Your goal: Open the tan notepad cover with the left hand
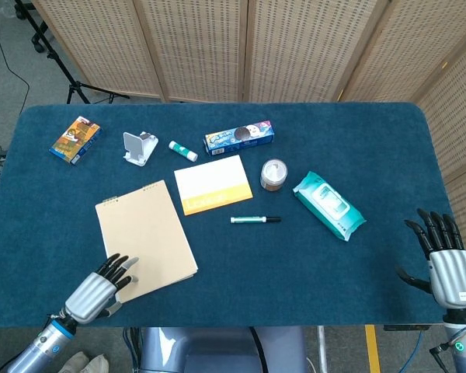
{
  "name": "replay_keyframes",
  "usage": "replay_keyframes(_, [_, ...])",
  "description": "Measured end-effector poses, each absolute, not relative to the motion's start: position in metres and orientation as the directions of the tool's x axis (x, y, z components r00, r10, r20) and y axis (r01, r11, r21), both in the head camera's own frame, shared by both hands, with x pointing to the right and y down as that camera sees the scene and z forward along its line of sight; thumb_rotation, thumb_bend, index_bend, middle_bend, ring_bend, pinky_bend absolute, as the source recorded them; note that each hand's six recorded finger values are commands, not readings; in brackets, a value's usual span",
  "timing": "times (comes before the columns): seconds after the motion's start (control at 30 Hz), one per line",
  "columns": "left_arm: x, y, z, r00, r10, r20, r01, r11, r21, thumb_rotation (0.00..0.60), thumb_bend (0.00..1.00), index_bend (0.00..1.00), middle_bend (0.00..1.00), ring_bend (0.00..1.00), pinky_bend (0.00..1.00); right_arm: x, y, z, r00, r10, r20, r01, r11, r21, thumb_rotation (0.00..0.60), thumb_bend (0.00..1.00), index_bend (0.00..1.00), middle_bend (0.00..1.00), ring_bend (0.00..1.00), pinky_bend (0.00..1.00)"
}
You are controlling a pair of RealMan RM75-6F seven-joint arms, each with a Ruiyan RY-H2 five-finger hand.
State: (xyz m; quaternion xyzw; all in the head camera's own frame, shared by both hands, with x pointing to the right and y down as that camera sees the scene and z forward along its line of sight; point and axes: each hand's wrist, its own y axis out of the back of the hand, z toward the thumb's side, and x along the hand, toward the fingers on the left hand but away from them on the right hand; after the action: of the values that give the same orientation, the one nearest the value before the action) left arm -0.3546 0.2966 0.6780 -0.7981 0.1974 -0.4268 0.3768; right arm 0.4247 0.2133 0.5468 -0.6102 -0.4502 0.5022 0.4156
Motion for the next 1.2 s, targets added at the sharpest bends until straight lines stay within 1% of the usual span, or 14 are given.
replay_keyframes(0.13, [-0.355, 0.297, 0.678, 0.557, -0.638, 0.531, 0.007, -0.636, -0.771, 0.600, 0.34, 0.37, 0.00, 0.00, 0.00, 0.425, 0.214, 0.547, 0.091, 0.967, -0.239, 0.133, -0.250, -0.959, 0.600, 0.00, 0.17, 0.07, 0.00, 0.00])
replay_keyframes(0.2, [-0.355, 0.297, 0.678, 0.557, -0.638, 0.531, 0.008, -0.636, -0.772, 0.600, 0.36, 0.43, 0.00, 0.00, 0.00, 0.425, 0.214, 0.546, 0.091, 0.967, -0.239, 0.134, -0.250, -0.959, 0.600, 0.00, 0.17, 0.07, 0.00, 0.00])
replay_keyframes(0.27, [-0.355, 0.297, 0.678, 0.558, -0.640, 0.528, 0.006, -0.633, -0.774, 0.600, 0.39, 0.51, 0.00, 0.00, 0.00, 0.425, 0.213, 0.546, 0.090, 0.967, -0.238, 0.137, -0.249, -0.959, 0.600, 0.00, 0.17, 0.07, 0.00, 0.00])
replay_keyframes(0.37, [-0.355, 0.297, 0.678, 0.556, -0.644, 0.525, -0.003, -0.633, -0.774, 0.600, 0.43, 0.61, 0.00, 0.00, 0.00, 0.426, 0.213, 0.546, 0.088, 0.967, -0.238, 0.139, -0.248, -0.959, 0.600, 0.00, 0.17, 0.07, 0.00, 0.00])
replay_keyframes(0.57, [-0.356, 0.296, 0.679, 0.552, -0.649, 0.523, -0.019, -0.637, -0.771, 0.600, 0.44, 0.72, 0.00, 0.00, 0.00, 0.426, 0.213, 0.546, 0.089, 0.967, -0.240, 0.141, -0.250, -0.958, 0.600, 0.00, 0.17, 0.07, 0.00, 0.00])
replay_keyframes(0.87, [-0.354, 0.298, 0.676, 0.572, -0.636, 0.518, -0.033, -0.649, -0.760, 0.600, 0.44, 0.75, 0.00, 0.00, 0.00, 0.426, 0.213, 0.545, 0.090, 0.967, -0.238, 0.147, -0.250, -0.957, 0.600, 0.00, 0.17, 0.07, 0.00, 0.00])
replay_keyframes(1.07, [-0.354, 0.302, 0.662, 0.623, -0.615, 0.484, -0.071, -0.660, -0.748, 0.600, 0.44, 0.76, 0.00, 0.00, 0.00, 0.426, 0.213, 0.546, 0.090, 0.966, -0.242, 0.148, -0.253, -0.956, 0.600, 0.00, 0.17, 0.07, 0.00, 0.00])
replay_keyframes(1.2, [-0.362, 0.304, 0.652, 0.640, -0.613, 0.464, -0.108, -0.669, -0.735, 0.600, 0.44, 0.76, 0.00, 0.00, 0.00, 0.426, 0.213, 0.546, 0.088, 0.967, -0.240, 0.149, -0.251, -0.956, 0.600, 0.00, 0.17, 0.07, 0.00, 0.00])
